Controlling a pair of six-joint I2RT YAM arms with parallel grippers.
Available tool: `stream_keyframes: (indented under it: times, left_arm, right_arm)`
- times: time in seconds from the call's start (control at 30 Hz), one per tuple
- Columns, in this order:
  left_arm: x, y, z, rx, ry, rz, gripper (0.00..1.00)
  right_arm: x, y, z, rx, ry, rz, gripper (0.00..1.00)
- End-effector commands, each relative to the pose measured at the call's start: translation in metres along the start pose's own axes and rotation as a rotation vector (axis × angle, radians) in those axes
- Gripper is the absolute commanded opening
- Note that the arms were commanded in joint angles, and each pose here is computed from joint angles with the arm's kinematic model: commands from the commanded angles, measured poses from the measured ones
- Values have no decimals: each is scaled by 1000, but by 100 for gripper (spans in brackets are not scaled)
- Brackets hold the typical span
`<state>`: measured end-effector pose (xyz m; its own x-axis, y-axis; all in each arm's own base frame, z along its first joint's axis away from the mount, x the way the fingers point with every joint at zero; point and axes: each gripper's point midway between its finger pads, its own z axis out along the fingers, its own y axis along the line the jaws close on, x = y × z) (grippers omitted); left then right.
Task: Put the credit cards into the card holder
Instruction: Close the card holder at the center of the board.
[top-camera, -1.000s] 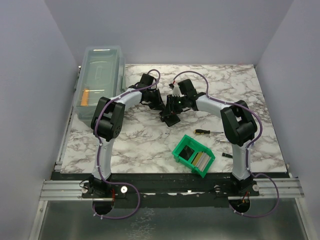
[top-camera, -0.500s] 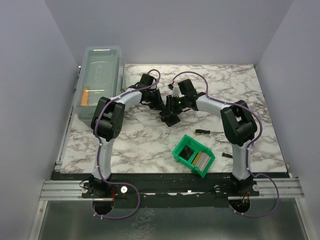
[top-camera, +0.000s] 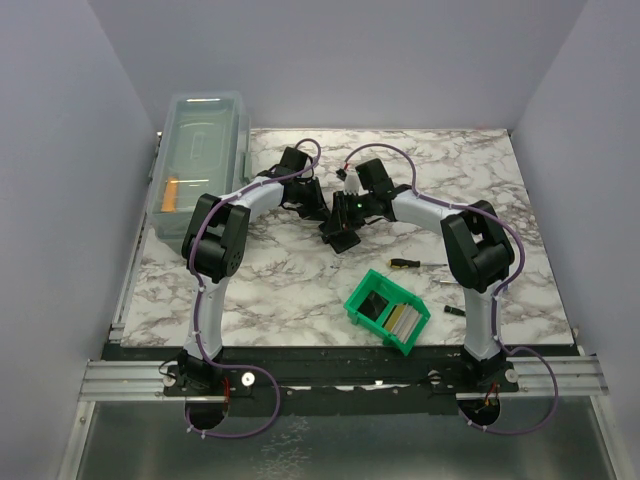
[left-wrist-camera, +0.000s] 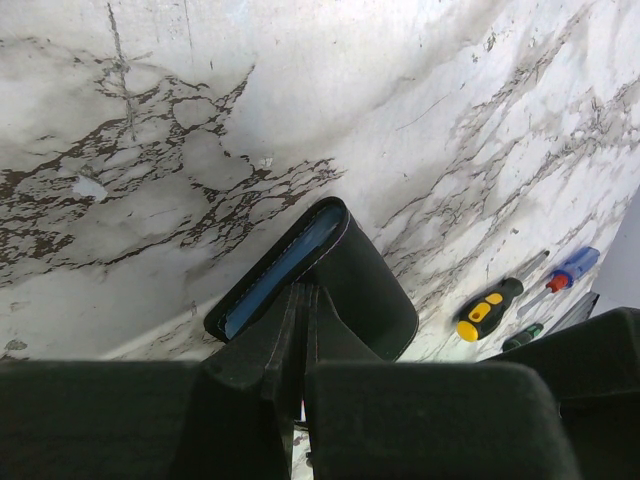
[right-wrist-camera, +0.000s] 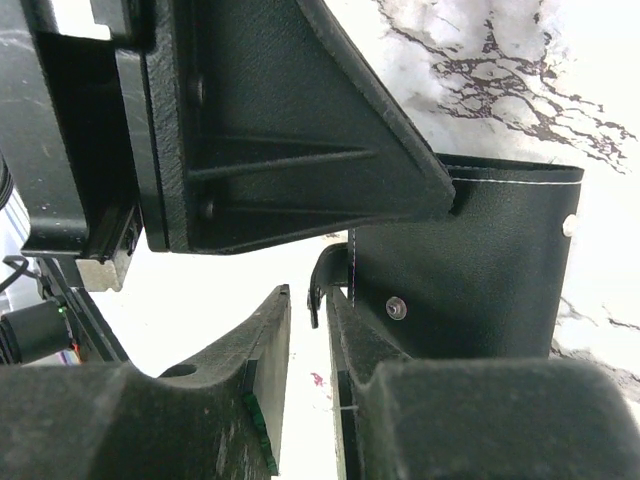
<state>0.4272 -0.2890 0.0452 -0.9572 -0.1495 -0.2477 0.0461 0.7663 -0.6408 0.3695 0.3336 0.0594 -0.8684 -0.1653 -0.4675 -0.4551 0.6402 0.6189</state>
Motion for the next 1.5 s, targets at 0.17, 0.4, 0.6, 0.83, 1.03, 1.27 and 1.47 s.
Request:
stream_keyframes:
  times: [0.17, 0.4, 0.6, 0.83, 1.03, 1.27, 1.47]
  left_arm:
    - [19, 22, 2, -65, 61, -14, 0]
    - [19, 24, 2, -69, 60, -12, 0]
    - [20, 25, 2, -74, 62, -9, 0]
    - [20, 26, 2, -78, 66, -4, 0]
    - [21, 26, 3, -77, 71, -6, 0]
    - [21, 27, 4, -79, 71, -5, 0]
    - [21, 26, 3, -77, 71, -5, 0]
  right_arm:
    - [0, -5, 3, 26, 11, -7, 12]
    - [-13, -16, -7, 128, -47, -31, 0]
    - [-25, -21, -16, 194, -95, -56, 0]
    - [-23, -30, -16, 248, -90, -39, 0]
    - [-21, -33, -19, 285, -89, -37, 0]
    - [-26, -17, -28, 257, -114, -53, 0]
    - [-27, -10, -30, 233, -115, -49, 0]
